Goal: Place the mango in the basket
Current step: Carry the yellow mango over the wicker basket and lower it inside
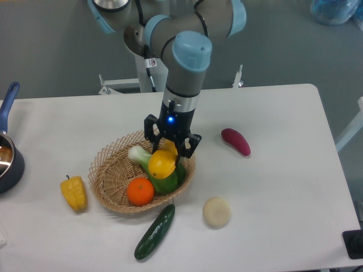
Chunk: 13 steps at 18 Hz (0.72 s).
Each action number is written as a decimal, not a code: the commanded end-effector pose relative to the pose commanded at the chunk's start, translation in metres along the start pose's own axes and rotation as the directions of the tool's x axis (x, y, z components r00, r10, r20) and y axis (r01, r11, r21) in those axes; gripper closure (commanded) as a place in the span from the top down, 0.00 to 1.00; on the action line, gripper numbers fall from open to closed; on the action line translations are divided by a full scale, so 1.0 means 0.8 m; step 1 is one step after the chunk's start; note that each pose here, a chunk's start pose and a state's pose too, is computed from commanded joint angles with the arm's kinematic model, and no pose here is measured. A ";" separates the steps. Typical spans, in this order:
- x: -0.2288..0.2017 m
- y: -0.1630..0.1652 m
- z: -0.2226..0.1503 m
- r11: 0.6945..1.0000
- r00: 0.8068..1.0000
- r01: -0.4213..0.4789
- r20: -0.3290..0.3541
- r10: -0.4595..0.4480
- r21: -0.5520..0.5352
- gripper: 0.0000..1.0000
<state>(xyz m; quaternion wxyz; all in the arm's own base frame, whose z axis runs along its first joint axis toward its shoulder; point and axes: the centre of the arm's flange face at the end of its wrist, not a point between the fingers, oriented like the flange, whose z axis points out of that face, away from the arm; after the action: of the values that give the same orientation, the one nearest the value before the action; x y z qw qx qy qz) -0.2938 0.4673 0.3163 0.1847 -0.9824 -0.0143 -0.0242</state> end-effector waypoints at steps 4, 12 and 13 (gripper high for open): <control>-0.003 0.003 0.023 0.999 1.000 -0.001 -0.001 0.001 -0.045 0.39; -0.006 -0.014 0.059 0.993 0.999 -0.037 0.006 0.037 -0.109 0.40; -0.005 -0.015 0.063 0.992 0.999 -0.042 0.012 0.044 -0.123 0.40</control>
<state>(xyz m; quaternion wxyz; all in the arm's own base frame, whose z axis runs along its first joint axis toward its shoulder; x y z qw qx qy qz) -0.2961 0.4967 0.2734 0.1244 -0.9921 0.0068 -0.0139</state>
